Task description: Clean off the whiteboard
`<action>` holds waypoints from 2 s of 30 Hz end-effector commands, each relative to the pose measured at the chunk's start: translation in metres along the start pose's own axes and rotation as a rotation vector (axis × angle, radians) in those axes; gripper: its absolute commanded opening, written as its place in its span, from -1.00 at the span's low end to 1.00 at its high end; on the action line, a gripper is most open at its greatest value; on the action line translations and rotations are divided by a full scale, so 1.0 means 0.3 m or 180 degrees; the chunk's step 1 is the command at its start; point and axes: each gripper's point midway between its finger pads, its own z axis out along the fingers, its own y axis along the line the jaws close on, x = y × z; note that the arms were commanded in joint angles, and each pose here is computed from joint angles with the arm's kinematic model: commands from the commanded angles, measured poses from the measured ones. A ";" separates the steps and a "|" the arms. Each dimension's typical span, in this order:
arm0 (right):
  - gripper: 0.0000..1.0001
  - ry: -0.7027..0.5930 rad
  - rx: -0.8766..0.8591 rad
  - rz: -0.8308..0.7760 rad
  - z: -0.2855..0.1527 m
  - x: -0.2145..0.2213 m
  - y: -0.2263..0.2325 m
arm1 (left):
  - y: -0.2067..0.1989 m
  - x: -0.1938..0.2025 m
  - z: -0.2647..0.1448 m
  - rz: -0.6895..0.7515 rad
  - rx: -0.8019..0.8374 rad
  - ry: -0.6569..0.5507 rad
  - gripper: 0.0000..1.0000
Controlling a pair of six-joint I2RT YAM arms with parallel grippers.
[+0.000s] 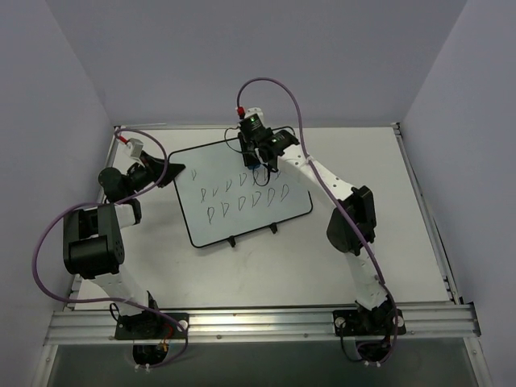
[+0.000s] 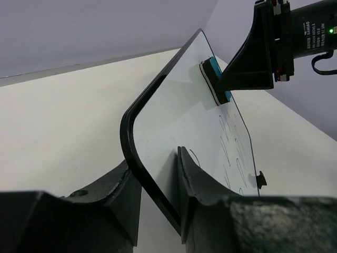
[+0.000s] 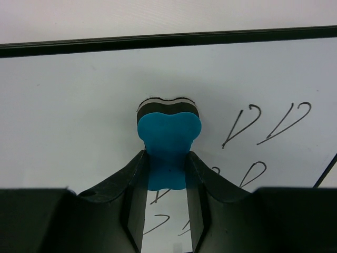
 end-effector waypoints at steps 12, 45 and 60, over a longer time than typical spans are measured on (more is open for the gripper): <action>-1.00 -0.0212 -0.0464 -0.0615 -0.107 0.093 0.547 | -0.085 0.052 0.033 0.1250 0.0504 0.0208 -0.95; -1.00 -0.0756 -0.0169 -0.0218 -0.060 -0.088 0.464 | -0.110 0.057 0.047 0.1265 0.0553 0.0202 -0.95; -1.00 -0.0209 -0.0099 -0.0484 -0.046 0.424 0.456 | -0.098 0.055 0.049 0.1246 0.0529 0.0210 -0.95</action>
